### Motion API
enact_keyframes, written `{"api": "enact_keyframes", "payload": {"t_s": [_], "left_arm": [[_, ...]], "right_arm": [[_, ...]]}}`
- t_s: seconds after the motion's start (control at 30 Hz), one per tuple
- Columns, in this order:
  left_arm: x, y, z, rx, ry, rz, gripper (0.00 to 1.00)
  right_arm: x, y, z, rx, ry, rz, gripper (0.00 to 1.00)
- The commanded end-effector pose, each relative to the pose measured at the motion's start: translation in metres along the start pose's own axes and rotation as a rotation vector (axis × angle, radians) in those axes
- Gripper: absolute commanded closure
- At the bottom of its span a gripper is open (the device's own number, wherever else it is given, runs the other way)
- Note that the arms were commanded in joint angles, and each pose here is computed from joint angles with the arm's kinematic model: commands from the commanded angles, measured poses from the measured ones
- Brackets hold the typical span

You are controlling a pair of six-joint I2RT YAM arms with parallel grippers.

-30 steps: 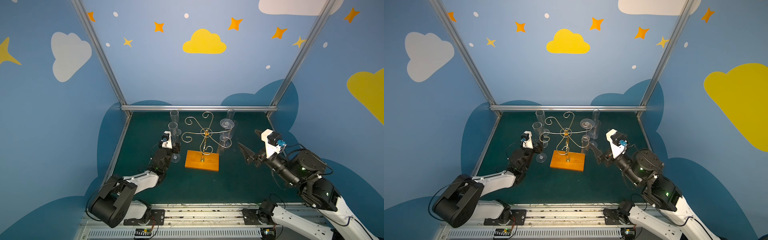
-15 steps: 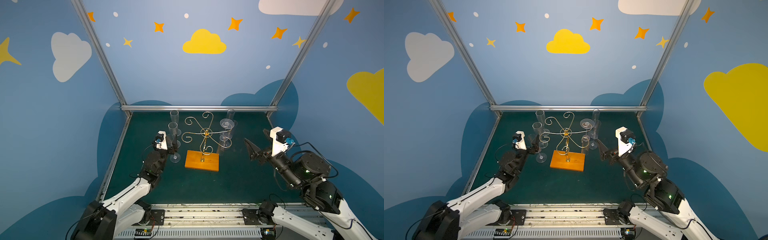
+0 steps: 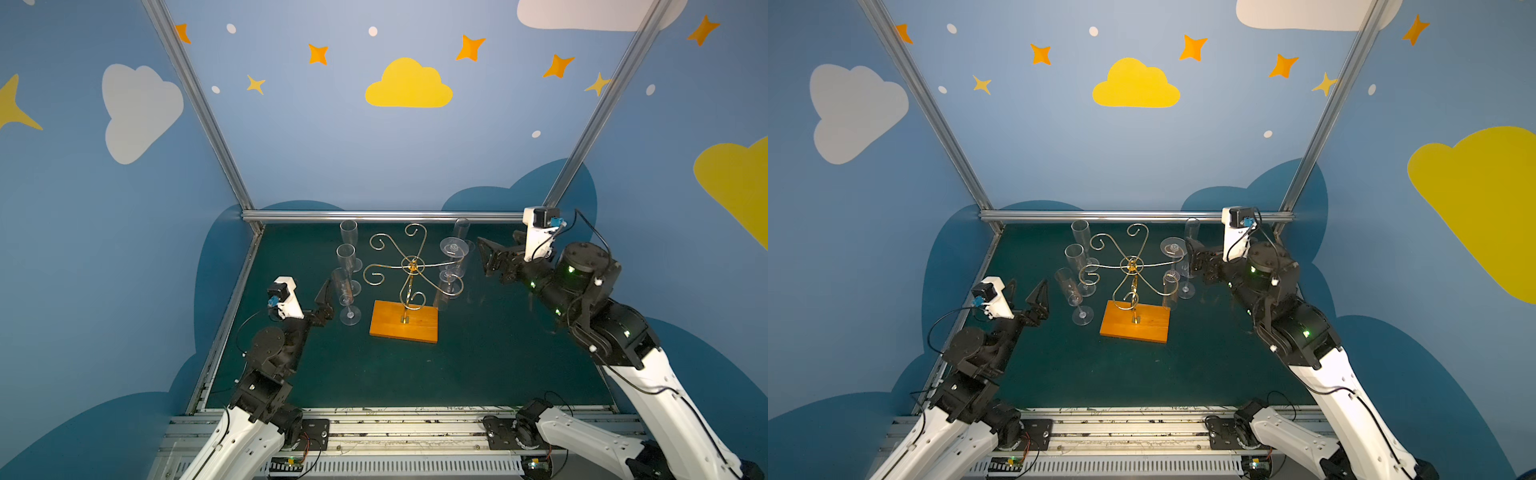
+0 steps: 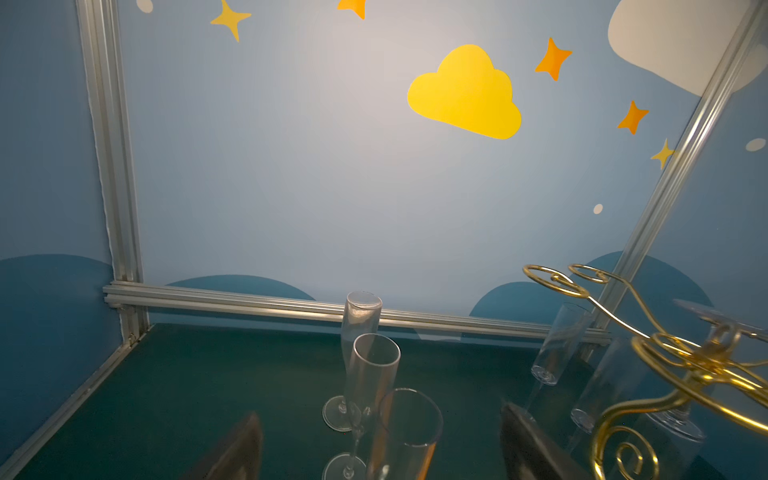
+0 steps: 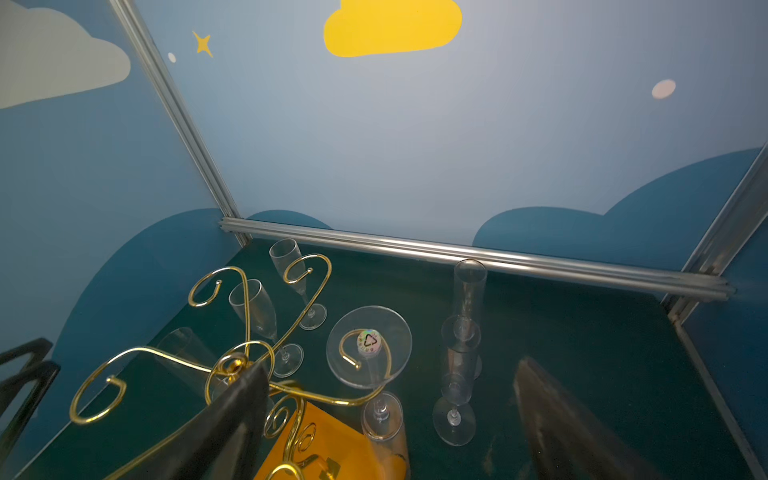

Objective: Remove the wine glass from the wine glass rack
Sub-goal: 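Draw the left gripper back while the right reaches to a hanging glass stem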

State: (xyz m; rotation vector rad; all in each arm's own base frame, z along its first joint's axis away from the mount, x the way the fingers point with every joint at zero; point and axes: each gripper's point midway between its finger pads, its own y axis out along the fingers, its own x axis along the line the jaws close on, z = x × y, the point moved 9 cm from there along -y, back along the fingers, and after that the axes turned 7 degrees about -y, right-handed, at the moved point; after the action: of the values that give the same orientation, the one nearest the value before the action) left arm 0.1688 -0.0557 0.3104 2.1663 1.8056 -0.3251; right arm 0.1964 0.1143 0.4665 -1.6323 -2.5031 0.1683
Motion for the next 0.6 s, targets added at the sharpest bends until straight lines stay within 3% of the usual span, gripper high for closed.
{"api": "enact_keyframes", "payload": {"t_s": [0.0,0.1,0.37,0.57], "left_arm": [[-0.003,-0.011,-0.004,0.104,-0.050,0.020,0.12],[-0.006,-0.017,-0.008,0.147,-0.072,0.038,0.11],[-0.011,-0.022,-0.009,0.185,-0.175,0.094,0.10],[-0.016,-0.011,-0.010,0.194,-0.150,0.114,0.09]], "right_arm": [[0.000,0.009,-0.004,0.072,0.165,-0.129,0.11],[-0.007,0.023,-0.005,0.098,0.246,-0.187,0.14],[-0.041,0.052,0.013,0.207,0.523,-0.403,0.36],[-0.061,0.068,0.030,0.227,0.641,-0.483,0.47]]}}
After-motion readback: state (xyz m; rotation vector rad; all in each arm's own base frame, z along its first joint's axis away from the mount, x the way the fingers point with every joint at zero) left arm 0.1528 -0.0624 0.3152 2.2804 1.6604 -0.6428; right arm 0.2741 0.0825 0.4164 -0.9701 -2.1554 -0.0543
